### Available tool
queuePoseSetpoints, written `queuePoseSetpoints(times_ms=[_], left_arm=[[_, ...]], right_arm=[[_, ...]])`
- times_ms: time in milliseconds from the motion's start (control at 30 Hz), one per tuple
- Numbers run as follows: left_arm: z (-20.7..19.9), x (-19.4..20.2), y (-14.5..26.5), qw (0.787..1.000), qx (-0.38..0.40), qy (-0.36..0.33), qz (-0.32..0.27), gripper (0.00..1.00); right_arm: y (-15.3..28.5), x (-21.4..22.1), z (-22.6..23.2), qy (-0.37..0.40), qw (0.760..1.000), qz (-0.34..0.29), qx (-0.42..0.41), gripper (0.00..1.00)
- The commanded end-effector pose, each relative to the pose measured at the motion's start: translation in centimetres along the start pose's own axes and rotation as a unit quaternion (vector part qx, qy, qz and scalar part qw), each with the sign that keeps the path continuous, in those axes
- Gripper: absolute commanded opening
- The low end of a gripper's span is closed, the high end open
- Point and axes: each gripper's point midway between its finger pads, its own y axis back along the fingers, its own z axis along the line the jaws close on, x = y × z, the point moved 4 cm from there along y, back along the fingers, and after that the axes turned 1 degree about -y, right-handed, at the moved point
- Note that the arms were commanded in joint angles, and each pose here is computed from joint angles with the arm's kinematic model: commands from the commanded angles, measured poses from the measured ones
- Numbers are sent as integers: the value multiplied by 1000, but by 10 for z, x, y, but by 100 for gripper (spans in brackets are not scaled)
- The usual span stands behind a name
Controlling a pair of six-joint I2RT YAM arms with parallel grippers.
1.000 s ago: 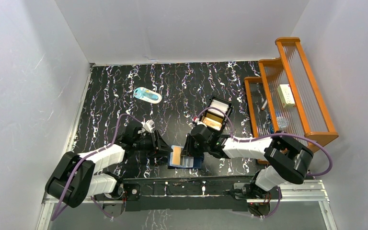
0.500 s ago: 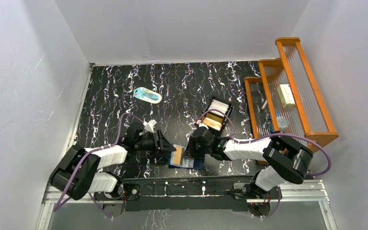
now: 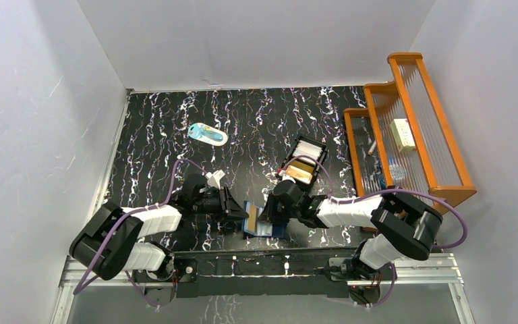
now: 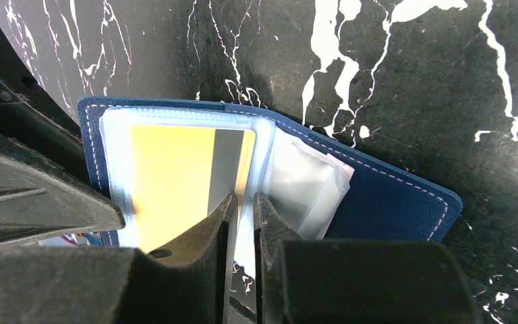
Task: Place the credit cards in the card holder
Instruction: Turn over the card slot in the card holder.
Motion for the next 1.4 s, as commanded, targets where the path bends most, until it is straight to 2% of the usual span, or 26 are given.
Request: queuePoseSetpoints(times_ms=[0, 67, 233, 333, 567, 833, 1033, 1367], left_arm=[[-6, -3, -3, 1000, -3, -28, 4, 20], [-6, -2, -4, 999, -8, -32, 6, 19], [-10, -2, -3, 999, -4, -40, 2, 5], [-19, -3, 0, 999, 10, -49, -5, 1], [-38, -5, 8, 996, 43, -77, -26, 0], [-41, -1, 13, 993, 49, -98, -31, 0], [-29, 1, 14, 995, 3, -94, -24, 0], [-22, -8, 29, 988, -108, -98, -43, 0]], right_arm=[[3, -1, -1, 2, 1000, -10, -4, 23], [3, -1, -1, 2, 1000, -10, -6, 23], [2, 0, -1, 2, 1000, -7, -8, 23], [-1, 0, 1, 3, 1000, -3, -12, 23], [-5, -3, 14, 15, 999, 4, -37, 27], [-9, -8, 25, 32, 998, 8, -45, 29], [-14, -9, 25, 45, 998, 16, -34, 31], [8, -22, 23, 64, 998, -8, 1, 40]])
